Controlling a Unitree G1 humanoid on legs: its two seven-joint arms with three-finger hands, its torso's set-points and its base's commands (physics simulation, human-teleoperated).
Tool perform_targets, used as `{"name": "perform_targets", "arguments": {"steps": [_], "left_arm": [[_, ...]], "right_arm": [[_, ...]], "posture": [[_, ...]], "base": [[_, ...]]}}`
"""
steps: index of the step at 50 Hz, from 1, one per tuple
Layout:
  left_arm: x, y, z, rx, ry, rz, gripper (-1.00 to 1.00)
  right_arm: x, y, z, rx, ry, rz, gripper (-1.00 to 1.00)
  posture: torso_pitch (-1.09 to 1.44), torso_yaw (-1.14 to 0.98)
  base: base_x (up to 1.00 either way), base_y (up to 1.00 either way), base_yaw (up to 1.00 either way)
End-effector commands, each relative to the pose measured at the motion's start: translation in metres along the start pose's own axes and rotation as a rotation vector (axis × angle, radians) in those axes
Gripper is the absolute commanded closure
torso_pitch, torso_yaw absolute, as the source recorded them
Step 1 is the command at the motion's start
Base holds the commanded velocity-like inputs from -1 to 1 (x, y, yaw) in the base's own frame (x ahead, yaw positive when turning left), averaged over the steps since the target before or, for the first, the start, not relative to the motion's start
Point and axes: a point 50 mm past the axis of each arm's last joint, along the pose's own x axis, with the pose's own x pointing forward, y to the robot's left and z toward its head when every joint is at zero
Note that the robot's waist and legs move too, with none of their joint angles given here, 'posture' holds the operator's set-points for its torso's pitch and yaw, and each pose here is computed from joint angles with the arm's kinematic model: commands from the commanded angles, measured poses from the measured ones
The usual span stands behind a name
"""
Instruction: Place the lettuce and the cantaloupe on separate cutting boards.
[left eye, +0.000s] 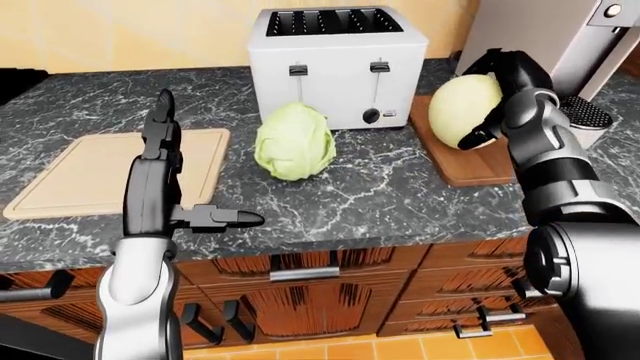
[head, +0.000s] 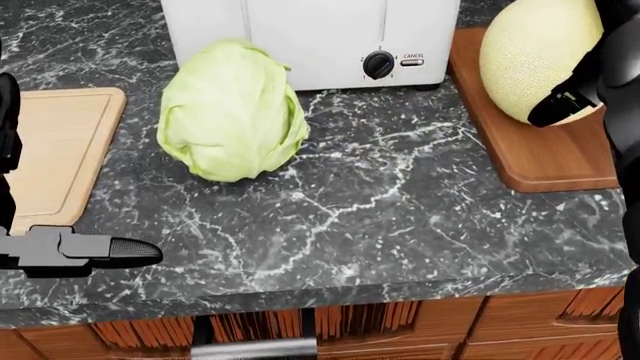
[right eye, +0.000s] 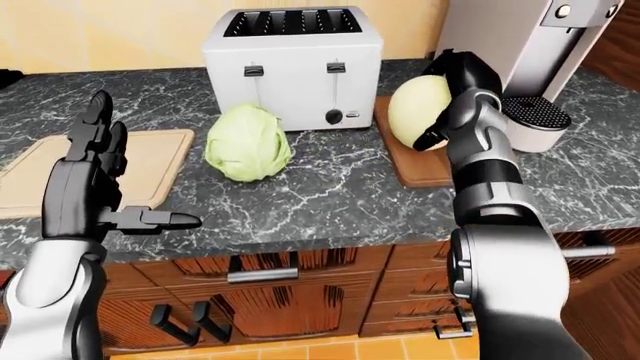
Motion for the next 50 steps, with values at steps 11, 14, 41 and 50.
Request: {"name": "perform_targets", "arguments": {"steps": [11, 14, 41, 50], "left_arm": [[0.001, 0.004, 0.017, 0.016, -0.087, 0.015, -1.00], [0.002, 0.004, 0.018, 0.016, -0.087, 0.016, -1.00], [0.000, 0.006, 0.016, 0.019, -0.084, 0.025, -1.00], [-0.001, 0.007, 0.015, 0.020, -0.082, 0.029, -1.00]], "right_arm": [[0.003, -0.042, 0.009, 0.019, -0.039, -0.163, 1.00], [0.003, -0.041, 0.007, 0.019, -0.035, -0.159, 1.00], [0.003, -0.034, 0.003, 0.009, -0.020, -0.124, -0.05], [0.003, -0.032, 0.004, 0.002, -0.022, -0.117, -0.62]], "posture": [[0.00, 0.00], [0.00, 0.00], [0.00, 0.00], [0.00, 0.00]], "base": [[0.00, 0.00, 0.00], [0.00, 0.00, 0.00], [0.00, 0.00, 0.00], [0.00, 0.00, 0.00]]}}
